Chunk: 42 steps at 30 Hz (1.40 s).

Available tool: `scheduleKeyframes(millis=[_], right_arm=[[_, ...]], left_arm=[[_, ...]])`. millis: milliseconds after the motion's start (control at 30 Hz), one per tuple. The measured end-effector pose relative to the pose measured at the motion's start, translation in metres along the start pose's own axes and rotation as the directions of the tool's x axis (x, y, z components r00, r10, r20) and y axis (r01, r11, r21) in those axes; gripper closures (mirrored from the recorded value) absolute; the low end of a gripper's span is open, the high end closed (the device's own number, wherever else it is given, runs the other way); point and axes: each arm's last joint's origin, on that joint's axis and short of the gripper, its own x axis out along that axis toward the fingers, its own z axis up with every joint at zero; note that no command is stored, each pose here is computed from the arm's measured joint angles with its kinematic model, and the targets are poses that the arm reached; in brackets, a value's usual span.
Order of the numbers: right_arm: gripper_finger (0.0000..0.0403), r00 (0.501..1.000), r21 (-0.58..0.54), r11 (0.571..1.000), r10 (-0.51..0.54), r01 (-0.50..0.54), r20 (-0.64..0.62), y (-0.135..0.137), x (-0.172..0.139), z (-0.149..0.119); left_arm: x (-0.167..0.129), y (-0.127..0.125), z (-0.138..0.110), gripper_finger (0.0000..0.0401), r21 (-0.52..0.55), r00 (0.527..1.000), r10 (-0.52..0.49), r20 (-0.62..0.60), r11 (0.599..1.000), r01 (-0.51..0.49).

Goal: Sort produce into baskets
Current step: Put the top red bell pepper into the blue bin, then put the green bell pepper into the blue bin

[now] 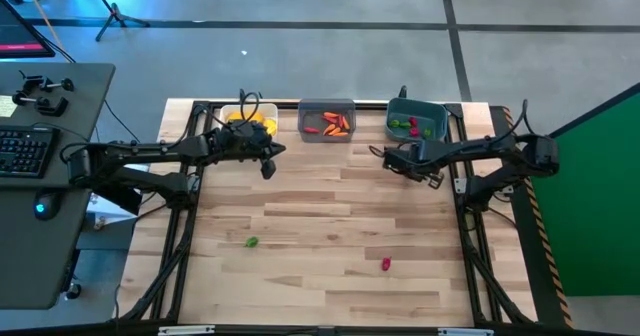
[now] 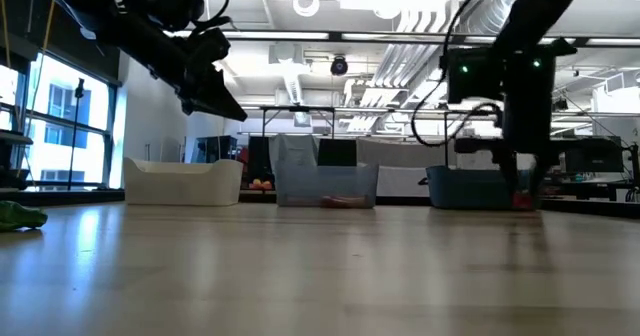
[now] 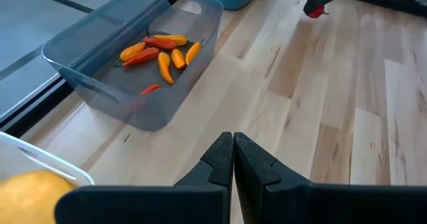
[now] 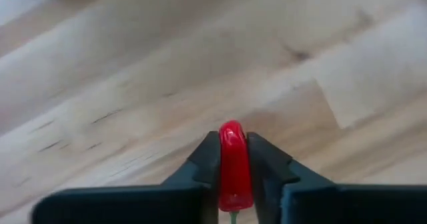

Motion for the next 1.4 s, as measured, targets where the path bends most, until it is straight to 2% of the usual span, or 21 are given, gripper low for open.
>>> scheduleKeyframes(millis=[100,233,400,500,633,767,867,967,1100,1200,1300,1400], right_arm=[[0.0379,0.999,-0.108,0.994,0.031,-0.029,0.013,0.011,-0.011,0.003],[0.0386,0.997,-0.211,0.976,0.059,-0.046,0.056,0.027,-0.028,0.019],[0.0379,0.976,-0.304,0.95,0.128,-0.069,0.177,0.053,-0.047,0.062],[0.0382,0.968,-0.331,0.941,0.145,-0.071,0.204,0.061,-0.047,0.095],[0.0384,0.958,-0.383,0.916,0.208,-0.119,0.199,0.064,-0.037,0.129],[0.0371,0.959,-0.402,0.903,0.231,-0.15,0.161,0.056,-0.019,0.144],[0.0353,0.96,-0.43,0.893,0.227,-0.137,0.165,0.051,-0.011,0.151],[0.0321,0.96,-0.51,0.852,0.228,-0.117,0.162,0.049,-0.01,0.155],[0.0257,0.963,-0.57,0.809,0.245,-0.141,0.111,0.049,-0.009,0.154],[0.0206,0.96,-0.588,0.797,0.254,-0.135,0.123,0.05,-0.01,0.154],[0.0167,0.949,-0.643,0.754,0.283,-0.132,0.138,0.053,-0.011,0.156],[0.0144,0.947,-0.679,0.72,0.299,-0.144,0.116,0.054,-0.011,0.155]], left_arm=[[0.0,0.0,0.002,0.0401,-0.028,1.0,-0.001,0.022,1.0,0.001],[0.0,-0.001,0.009,0.0401,-0.035,0.996,-0.005,0.088,0.999,0.008],[-0.001,-0.001,0.015,0.0401,0.027,0.988,-0.009,0.154,1.0,0.005],[-0.001,-0.001,0.017,0.0401,0.034,0.983,-0.004,0.181,0.999,-0.003],[-0.001,0.0,0.013,0.0401,0.023,0.991,0.014,0.136,1.0,-0.017],[0.0,0.0,0.003,0.0401,0.04,0.999,0.02,0.038,0.999,-0.022],[0.0,0.001,0.0,0.0401,0.051,1.0,0.018,0.001,0.999,-0.018],[-0.001,-0.001,-0.003,0.0401,0.067,0.999,-0.044,-0.028,0.997,0.046],[-0.005,-0.008,-0.006,0.0401,-0.017,0.984,-0.137,-0.111,0.991,0.136],[-0.008,-0.017,-0.01,0.0401,-0.05,0.96,-0.189,-0.208,0.982,0.183],[-0.015,-0.031,-0.011,0.0401,-0.034,0.925,-0.224,-0.306,0.974,0.224],[-0.023,-0.044,-0.01,0.0401,-0.012,0.899,-0.212,-0.384,0.974,0.225]])
